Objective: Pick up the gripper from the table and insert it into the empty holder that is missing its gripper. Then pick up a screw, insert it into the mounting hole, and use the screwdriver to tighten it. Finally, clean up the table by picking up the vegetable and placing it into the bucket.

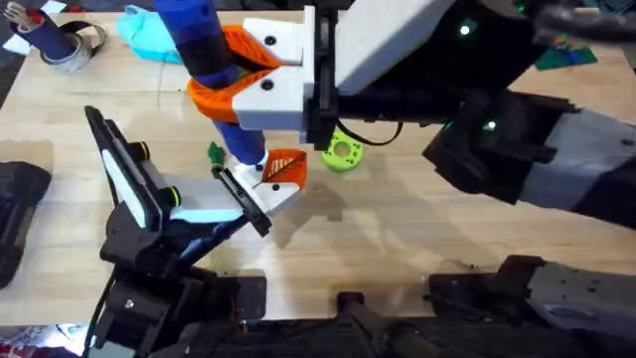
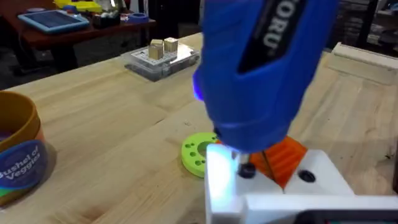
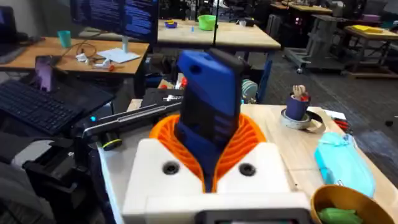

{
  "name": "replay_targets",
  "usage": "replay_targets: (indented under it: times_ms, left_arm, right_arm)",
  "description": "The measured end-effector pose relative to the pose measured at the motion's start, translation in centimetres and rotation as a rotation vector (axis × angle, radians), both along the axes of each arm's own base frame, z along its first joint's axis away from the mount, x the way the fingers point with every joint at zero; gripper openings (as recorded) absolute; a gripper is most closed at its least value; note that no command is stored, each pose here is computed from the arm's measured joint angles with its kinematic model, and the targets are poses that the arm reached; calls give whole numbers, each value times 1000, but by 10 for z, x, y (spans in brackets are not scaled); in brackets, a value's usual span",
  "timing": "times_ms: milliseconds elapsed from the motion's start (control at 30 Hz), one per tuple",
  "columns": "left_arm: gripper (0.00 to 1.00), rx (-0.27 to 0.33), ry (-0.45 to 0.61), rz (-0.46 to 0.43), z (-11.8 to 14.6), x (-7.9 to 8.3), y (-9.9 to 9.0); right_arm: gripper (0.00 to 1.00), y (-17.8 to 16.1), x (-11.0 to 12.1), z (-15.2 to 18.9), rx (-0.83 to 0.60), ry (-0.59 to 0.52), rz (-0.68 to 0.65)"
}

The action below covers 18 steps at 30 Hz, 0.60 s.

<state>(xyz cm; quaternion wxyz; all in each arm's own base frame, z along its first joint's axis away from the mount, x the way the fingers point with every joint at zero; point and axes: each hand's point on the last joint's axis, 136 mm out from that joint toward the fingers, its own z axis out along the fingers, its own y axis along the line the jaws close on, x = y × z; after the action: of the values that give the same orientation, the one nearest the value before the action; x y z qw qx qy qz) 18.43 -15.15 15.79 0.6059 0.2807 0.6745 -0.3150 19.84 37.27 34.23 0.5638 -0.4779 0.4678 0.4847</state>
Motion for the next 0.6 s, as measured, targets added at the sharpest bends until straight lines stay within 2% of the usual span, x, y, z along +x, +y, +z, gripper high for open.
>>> replay_targets:
  times_ms: [600]
  left_arm:
    - [16,0,0,0,0,0,0]
  right_arm:
    - [46,-5,-4,14,35,-32,0]
